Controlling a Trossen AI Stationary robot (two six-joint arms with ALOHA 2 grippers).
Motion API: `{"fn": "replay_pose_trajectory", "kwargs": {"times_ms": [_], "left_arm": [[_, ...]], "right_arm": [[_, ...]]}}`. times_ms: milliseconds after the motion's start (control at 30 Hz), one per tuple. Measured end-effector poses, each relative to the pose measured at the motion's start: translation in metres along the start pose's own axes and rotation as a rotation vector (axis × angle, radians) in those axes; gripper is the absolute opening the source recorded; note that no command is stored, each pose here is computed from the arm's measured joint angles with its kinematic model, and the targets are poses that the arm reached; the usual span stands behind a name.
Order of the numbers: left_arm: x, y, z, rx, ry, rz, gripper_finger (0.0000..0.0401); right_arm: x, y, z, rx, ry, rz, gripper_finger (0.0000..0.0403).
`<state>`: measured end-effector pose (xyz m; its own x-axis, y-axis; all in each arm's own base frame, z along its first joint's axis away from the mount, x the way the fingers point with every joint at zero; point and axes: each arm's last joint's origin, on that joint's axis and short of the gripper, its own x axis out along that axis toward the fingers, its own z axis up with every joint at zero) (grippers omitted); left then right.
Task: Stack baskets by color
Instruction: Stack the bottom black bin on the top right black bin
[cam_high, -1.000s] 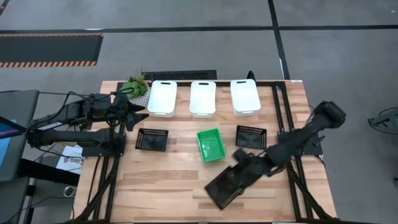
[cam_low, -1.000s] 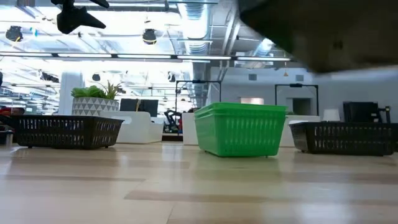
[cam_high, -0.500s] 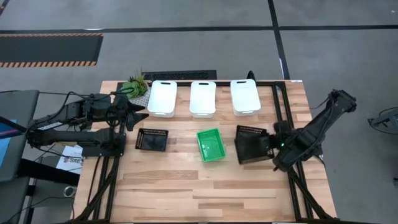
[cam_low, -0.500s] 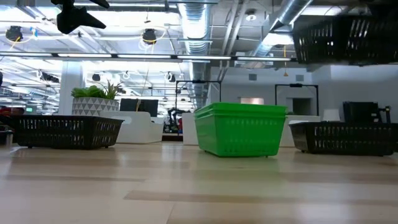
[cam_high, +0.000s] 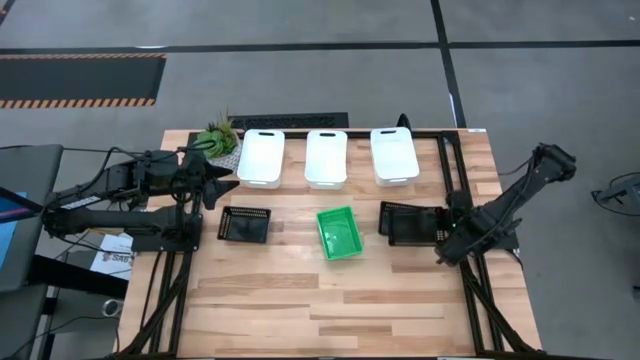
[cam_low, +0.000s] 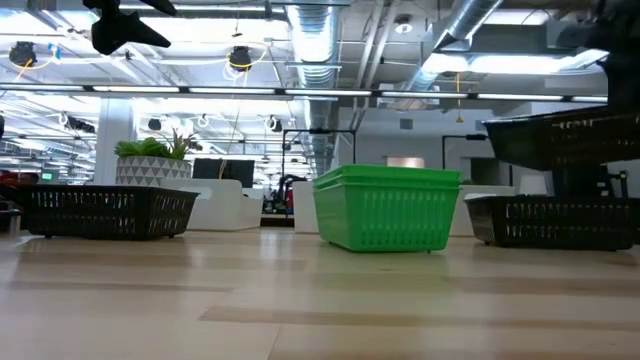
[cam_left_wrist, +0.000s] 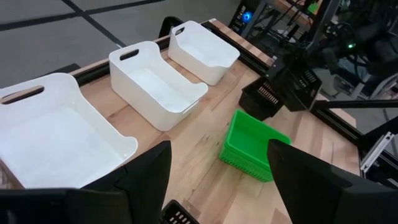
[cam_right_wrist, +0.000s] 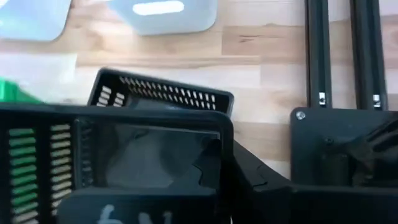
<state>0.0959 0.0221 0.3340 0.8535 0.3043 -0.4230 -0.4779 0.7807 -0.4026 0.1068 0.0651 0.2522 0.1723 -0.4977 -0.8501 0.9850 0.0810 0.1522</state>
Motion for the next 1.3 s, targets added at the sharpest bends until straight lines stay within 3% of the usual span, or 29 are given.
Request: {"fn": "replay_pose_trajectory", "kwargs": {"times_ms": [233,500,867,1300], "left_arm": [[0.0,0.0,0.0,0.001,0.001,0.0,0.0254],[0.0,0.0,0.0,0.008,-0.002,0.004,0.0254],[0.0,0.0,0.0,0.008,0.0,0.0,0.0254],[0.0,-0.001,-0.001,0.009,0.016,-0.028,0.0254]], "right_arm": [[0.008,-0.003,0.008,0.046,-0.007,-0.021,0.0014],[0.027,-0.002,0.006,0.112,-0.024,-0.047,0.0036],[0.032,0.005,0.01,0.119,-0.023,-0.063,0.0028],[0.04,0.019,0.013,0.099,0.021,-0.032,0.0051]]}}
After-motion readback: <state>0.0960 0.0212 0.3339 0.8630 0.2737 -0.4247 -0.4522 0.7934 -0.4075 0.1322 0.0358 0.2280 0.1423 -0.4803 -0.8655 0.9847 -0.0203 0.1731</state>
